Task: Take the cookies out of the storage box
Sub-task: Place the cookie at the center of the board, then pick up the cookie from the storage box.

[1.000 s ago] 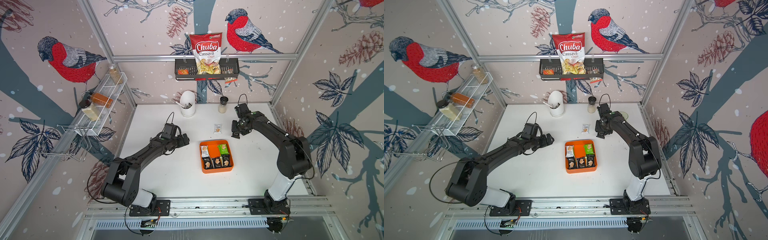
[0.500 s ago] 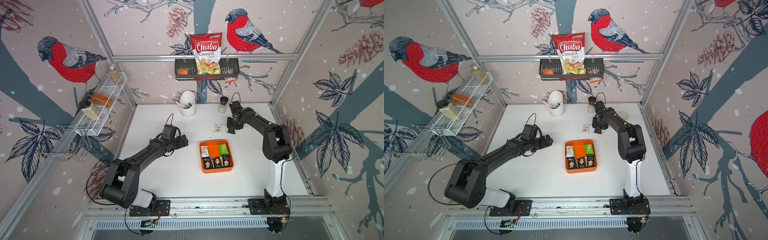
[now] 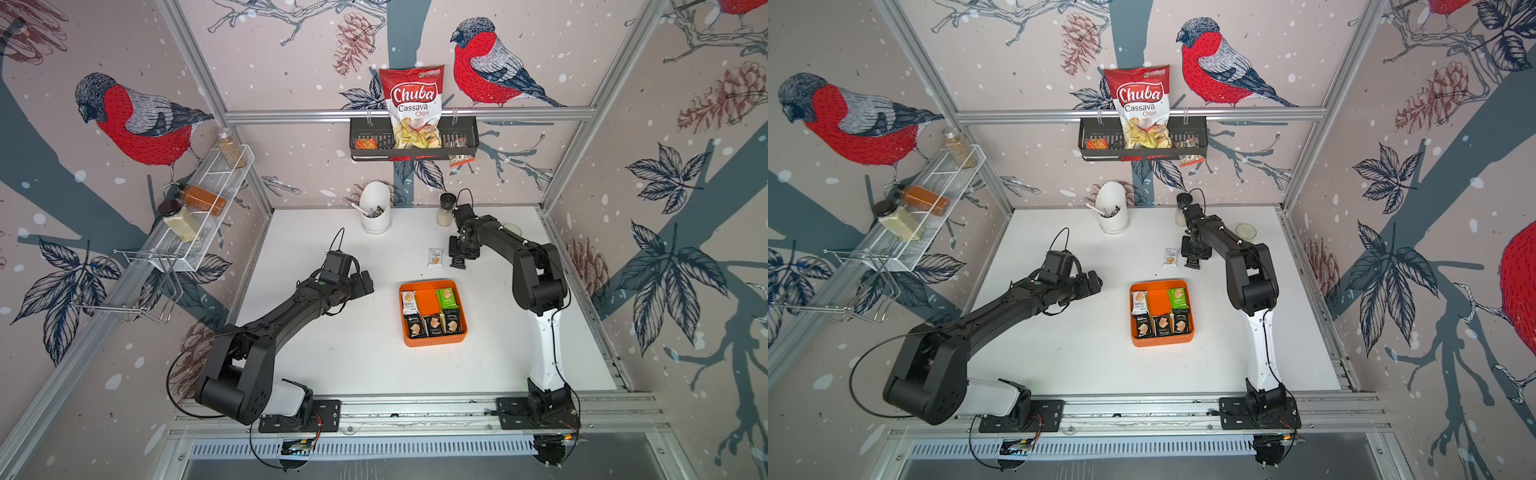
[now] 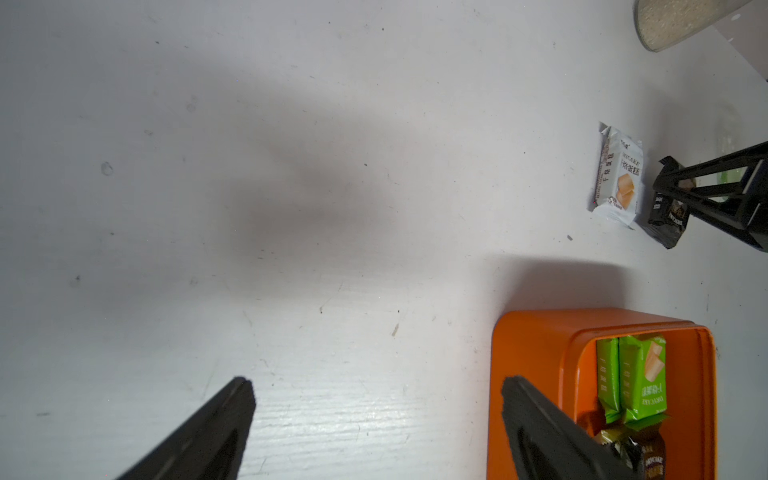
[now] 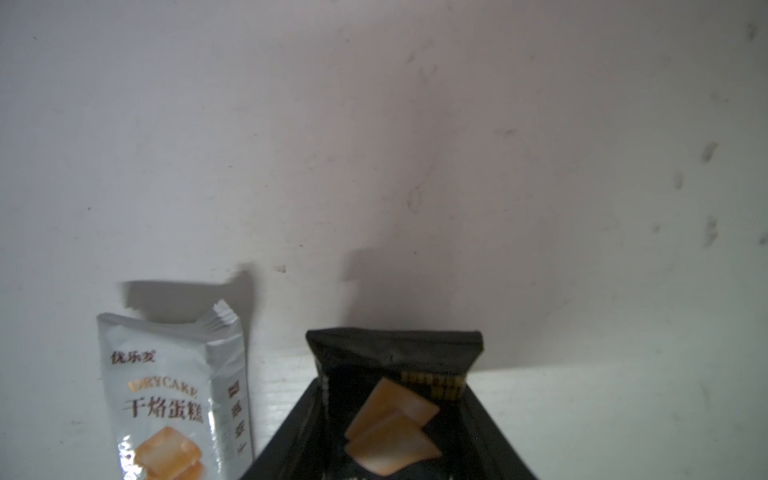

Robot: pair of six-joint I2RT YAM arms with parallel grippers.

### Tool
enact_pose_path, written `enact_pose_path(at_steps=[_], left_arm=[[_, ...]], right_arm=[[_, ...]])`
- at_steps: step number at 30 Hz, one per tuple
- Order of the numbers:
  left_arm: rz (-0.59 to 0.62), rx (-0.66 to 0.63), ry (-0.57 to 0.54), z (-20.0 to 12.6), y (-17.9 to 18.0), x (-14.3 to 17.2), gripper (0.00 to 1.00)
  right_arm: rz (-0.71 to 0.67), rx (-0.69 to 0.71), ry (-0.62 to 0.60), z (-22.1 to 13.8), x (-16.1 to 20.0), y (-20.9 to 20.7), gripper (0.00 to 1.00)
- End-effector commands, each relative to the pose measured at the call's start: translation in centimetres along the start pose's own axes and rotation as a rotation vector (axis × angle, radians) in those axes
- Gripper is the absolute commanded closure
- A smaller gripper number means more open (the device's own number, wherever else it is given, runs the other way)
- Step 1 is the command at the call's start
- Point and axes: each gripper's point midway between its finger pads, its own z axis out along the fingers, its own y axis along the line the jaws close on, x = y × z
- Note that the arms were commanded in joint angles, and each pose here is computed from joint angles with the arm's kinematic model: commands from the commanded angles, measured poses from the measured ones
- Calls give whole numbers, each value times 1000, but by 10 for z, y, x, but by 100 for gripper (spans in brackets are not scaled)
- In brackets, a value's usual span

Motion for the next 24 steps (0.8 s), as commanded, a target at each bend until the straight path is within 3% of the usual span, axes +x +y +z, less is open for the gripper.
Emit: enact_pose_path(at_steps=[1,3,5,11,24], left_arm=[[6,-15,-7,-2,4,0,3],[8,-17,-7,-3,4,0,3],[9,-14,-11,-3,3,-2,3],[20,6,-7,-4,-3,-3,3],[34,63,38,6,-14,0,3]], right_arm=[[-12,-4,-1,-2,-1,4,34],[-22,-3,-12,-6,-3,5,25],[-31,12,-30,-13,-6,6,22],[-71,46,-63,-34,-2,14,21],[-150,21,-80,-94,47,45,23]])
